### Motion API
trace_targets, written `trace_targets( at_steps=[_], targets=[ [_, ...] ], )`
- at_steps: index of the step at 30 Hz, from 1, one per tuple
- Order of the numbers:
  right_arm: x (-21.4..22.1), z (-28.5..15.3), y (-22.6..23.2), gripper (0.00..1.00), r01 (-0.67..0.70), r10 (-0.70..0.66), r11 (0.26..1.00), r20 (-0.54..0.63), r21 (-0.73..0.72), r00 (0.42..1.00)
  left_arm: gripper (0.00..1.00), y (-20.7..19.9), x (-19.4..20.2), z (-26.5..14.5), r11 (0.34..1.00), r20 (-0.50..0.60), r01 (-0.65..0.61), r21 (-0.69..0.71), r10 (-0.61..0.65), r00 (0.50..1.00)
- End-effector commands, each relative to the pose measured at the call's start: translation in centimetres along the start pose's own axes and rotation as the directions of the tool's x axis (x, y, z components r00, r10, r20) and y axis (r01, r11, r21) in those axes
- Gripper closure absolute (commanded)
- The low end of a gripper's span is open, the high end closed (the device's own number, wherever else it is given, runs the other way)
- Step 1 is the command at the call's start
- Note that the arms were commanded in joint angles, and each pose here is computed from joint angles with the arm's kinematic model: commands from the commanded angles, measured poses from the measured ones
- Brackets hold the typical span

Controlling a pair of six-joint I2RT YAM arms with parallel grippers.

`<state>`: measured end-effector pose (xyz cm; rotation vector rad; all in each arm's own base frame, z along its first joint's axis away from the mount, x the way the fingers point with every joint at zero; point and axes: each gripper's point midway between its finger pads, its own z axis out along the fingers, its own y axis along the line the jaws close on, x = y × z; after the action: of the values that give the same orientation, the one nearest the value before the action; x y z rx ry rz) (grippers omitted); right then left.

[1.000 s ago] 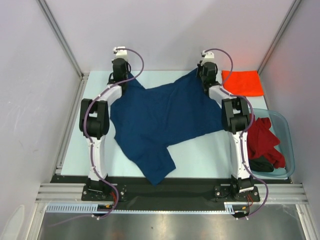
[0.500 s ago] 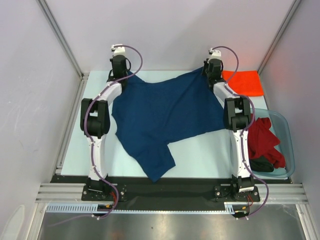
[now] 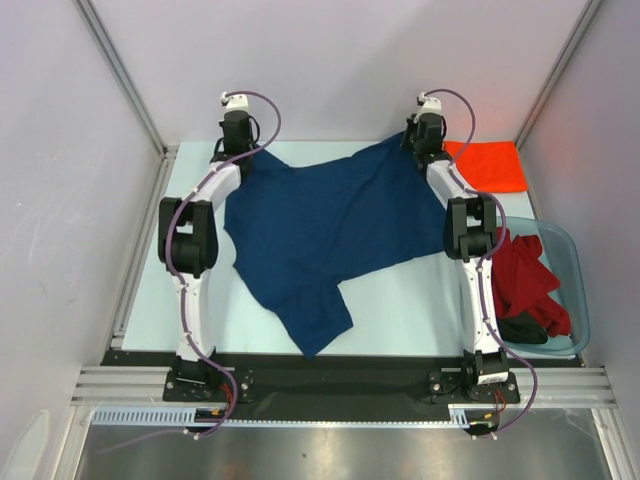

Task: Fold and stack the t-shirts
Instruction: Fold the tshirt

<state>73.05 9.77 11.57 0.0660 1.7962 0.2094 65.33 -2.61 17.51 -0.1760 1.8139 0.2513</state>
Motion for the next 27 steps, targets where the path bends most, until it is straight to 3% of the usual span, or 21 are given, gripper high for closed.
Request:
trace_targets(
  at_steps=[1,10,27],
  targets=[
    [-2.7,-0.4,0.7,0.97,-0.053,0.053,0.998,0.019,-0.030,0.998,1.00,-0.2,-6.6,-3.5,0.991,0.047,0.115,0.076,-0.118,0.992],
    [-2.3,-2.5,1.3,0.95,-0.148,0.143,0.988,-0.119,-0.035,0.983,1.00,-1.2,-6.3,-9.5,0.983,-0.074,0.142,0.117,-0.134,0.988],
    [-3.4,-9.7,-0.3,1.00,-0.338,0.331,0.940,-0.367,0.048,0.869,1.00,-2.6,-0.7,-19.1,0.943,-0.331,0.263,0.202,-0.186,0.925]
  ],
)
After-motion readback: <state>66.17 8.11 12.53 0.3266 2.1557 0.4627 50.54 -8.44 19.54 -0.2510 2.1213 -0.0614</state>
